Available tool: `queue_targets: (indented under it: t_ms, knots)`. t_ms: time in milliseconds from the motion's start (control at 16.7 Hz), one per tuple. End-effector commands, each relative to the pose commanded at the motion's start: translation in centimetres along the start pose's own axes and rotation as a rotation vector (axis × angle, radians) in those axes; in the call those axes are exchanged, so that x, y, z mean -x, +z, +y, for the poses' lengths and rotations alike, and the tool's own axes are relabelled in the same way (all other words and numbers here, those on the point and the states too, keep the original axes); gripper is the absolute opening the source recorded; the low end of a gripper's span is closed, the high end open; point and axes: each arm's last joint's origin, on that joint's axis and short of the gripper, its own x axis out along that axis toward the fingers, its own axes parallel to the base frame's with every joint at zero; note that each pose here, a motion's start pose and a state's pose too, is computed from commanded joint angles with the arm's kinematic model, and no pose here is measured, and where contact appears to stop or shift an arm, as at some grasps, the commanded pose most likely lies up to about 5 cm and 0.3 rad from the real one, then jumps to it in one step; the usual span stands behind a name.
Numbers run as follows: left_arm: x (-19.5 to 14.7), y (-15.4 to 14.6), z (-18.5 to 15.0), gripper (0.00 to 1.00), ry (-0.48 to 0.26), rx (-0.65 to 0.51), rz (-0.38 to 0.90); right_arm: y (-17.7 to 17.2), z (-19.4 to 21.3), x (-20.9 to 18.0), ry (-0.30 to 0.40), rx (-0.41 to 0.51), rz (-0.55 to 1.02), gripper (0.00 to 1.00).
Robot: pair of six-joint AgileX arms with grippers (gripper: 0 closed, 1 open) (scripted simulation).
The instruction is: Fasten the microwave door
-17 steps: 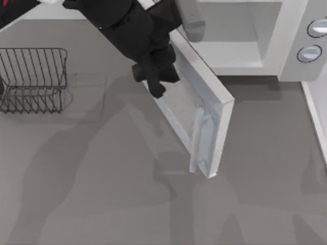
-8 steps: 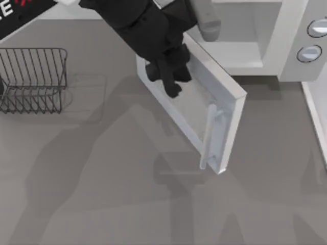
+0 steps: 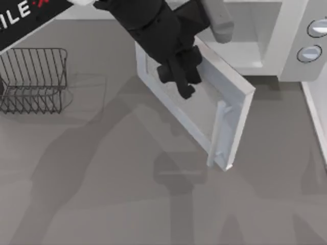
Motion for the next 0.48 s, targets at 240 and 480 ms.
queue_targets:
  t_ms: [240,480]
  knots:
    - [0.1,0.3,0.0,0.0,0.008,-0.004,-0.008,0.0,0.0,0.0,0.0,0.0,0.0,1.0]
    - [-0.8,0.2,-0.2,0.0,-0.026,0.005,0.017,0.0,0.0,0.0,0.0,0.0,0.0,1.0]
